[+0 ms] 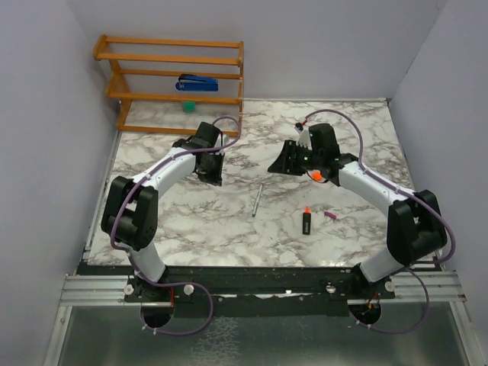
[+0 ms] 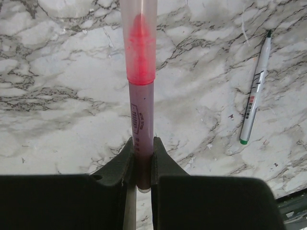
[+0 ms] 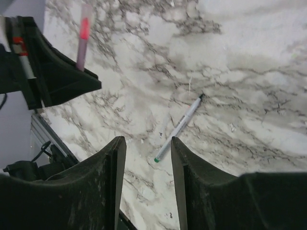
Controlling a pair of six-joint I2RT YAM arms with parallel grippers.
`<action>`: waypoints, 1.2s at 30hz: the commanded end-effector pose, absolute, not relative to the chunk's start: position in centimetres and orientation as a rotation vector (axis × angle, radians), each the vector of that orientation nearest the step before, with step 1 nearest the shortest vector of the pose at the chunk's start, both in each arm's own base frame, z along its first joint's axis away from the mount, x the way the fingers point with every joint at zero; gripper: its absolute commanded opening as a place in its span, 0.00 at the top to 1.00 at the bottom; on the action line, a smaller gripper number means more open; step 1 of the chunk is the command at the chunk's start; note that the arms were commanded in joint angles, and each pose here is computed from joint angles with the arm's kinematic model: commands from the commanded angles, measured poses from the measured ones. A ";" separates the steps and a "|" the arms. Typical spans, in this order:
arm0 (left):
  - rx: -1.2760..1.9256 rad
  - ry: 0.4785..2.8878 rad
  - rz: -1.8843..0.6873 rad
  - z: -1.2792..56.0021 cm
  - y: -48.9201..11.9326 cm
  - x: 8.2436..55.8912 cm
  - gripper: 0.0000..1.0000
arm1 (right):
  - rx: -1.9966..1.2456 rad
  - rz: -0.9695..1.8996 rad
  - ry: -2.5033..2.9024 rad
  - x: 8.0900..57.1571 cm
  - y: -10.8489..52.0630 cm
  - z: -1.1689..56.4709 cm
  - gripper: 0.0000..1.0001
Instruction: Insert the pens into the pen caps
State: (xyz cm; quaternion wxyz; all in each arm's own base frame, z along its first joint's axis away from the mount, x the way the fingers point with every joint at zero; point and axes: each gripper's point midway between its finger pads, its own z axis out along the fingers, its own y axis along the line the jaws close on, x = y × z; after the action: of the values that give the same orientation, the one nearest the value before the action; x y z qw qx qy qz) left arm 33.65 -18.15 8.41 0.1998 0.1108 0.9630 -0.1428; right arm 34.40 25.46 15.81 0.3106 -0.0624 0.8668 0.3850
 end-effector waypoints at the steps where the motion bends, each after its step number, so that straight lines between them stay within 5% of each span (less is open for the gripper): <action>1: 0.294 2.835 -0.378 6.6 -17.2 30.8 0.99 | -0.102 0.978 2.481 32.5 25.7 12.3 0.53; 15: 0.236 2.933 -0.244 3.4 -15.2 29.0 1.00 | -0.107 0.980 2.574 32.1 27.5 10.3 0.54; 23: 0.235 2.935 -0.203 2.4 -14.9 29.3 0.91 | -0.106 0.992 2.601 32.1 28.3 9.4 0.54; 36: 0.228 2.911 -0.170 2.4 -14.5 29.8 0.52 | -0.040 0.882 2.704 32.7 27.9 7.3 0.54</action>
State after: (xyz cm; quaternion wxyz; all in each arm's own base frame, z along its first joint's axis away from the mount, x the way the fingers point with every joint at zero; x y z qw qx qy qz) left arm 29.66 -15.14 2.62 0.0996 0.0787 0.9891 -0.0741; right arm 32.57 28.37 8.81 0.1709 -0.0349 0.9218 0.3461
